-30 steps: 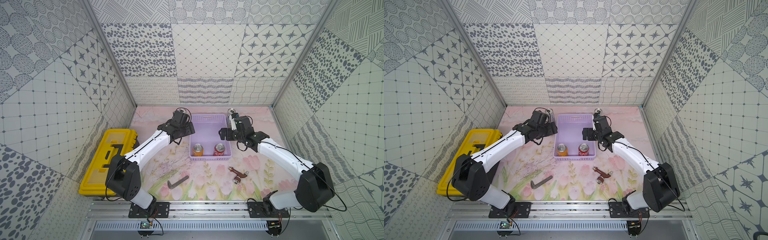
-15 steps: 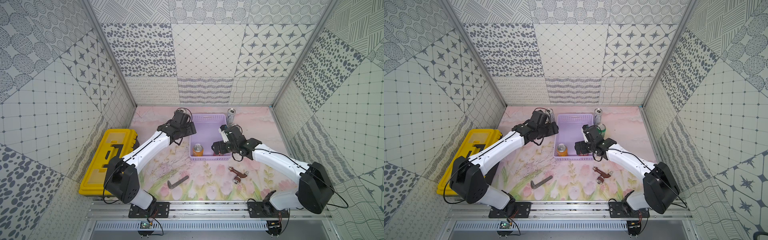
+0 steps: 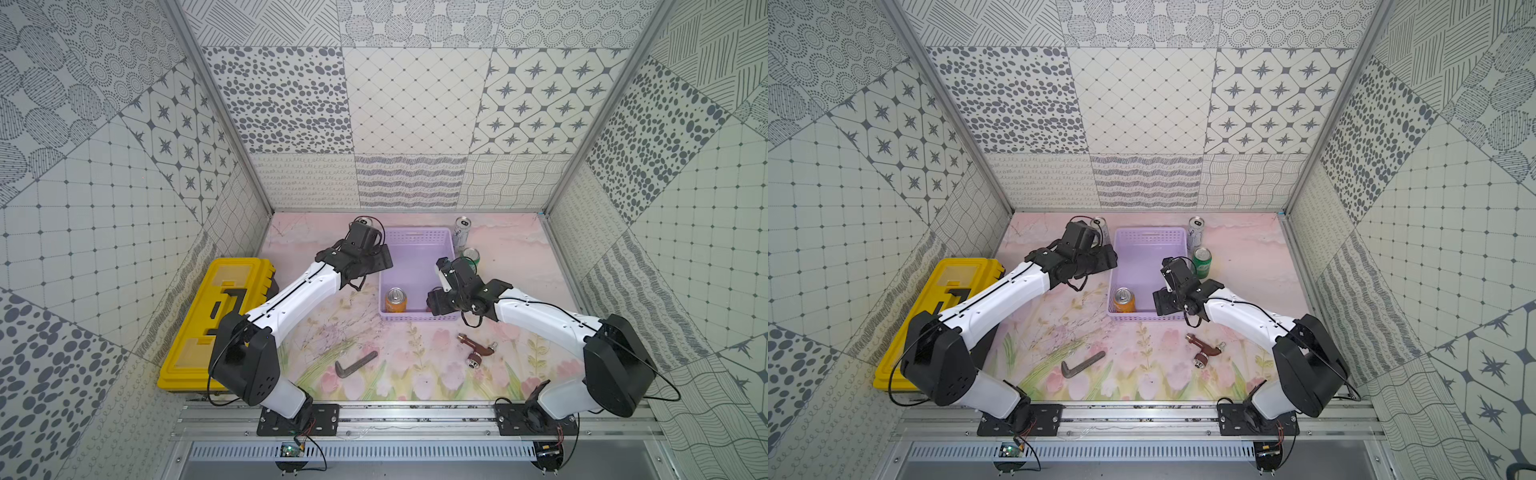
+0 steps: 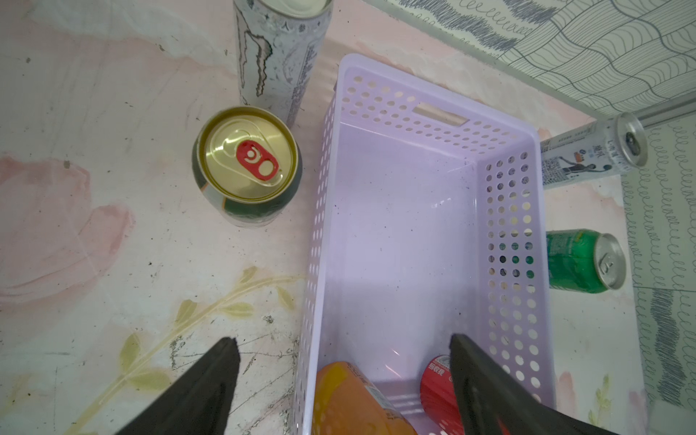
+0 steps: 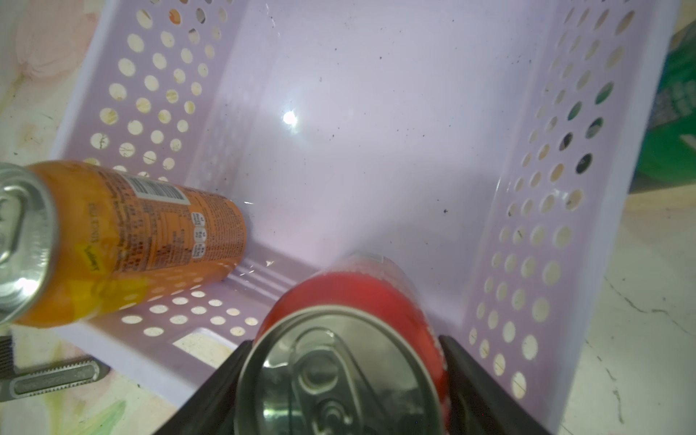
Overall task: Take out the drinks from the basket
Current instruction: Pick up the drink from the basket, then place the drink at the center of the board.
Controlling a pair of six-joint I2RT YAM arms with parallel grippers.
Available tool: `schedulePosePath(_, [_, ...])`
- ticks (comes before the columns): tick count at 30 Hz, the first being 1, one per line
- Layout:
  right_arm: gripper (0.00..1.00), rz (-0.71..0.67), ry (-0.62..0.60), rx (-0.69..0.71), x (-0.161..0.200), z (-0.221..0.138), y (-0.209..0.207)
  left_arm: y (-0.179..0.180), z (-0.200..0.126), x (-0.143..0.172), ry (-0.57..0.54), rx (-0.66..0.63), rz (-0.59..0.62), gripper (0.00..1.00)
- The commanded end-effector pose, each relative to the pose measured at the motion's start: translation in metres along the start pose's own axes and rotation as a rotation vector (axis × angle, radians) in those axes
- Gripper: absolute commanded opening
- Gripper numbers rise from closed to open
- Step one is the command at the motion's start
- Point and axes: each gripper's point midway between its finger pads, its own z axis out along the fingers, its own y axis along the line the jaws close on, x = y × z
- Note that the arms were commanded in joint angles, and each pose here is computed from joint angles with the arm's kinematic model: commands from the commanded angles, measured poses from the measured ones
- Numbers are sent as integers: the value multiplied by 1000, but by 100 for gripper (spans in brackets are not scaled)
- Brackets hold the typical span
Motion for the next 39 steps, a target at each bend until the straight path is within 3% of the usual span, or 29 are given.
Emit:
schedulePosePath(1, [69,-10,-49,-25,-8,-3,6,-7,-1,-3,-12,20,14,91])
schedulePosePath(6, [61,-21,-168,-72,-37,-36,15,-10,-2,-5,-15,27,15,91])
schedulePosePath(12, [61,-14,-317,-26,-68,-90,6,-12,-3,-7,-21,33,19,90])
schedulePosePath(21, [60,200,-445,143,-74,-128,-69,-14,-1,-7,-16,35,20,90])
schedulePosePath(27, [60,307,-434,248,-62,-117,-114,-14,-1,-5,-14,34,23,90])
schedulePosePath(39, [60,348,-326,230,-51,-53,-124,-10,1,2,14,13,31,90])
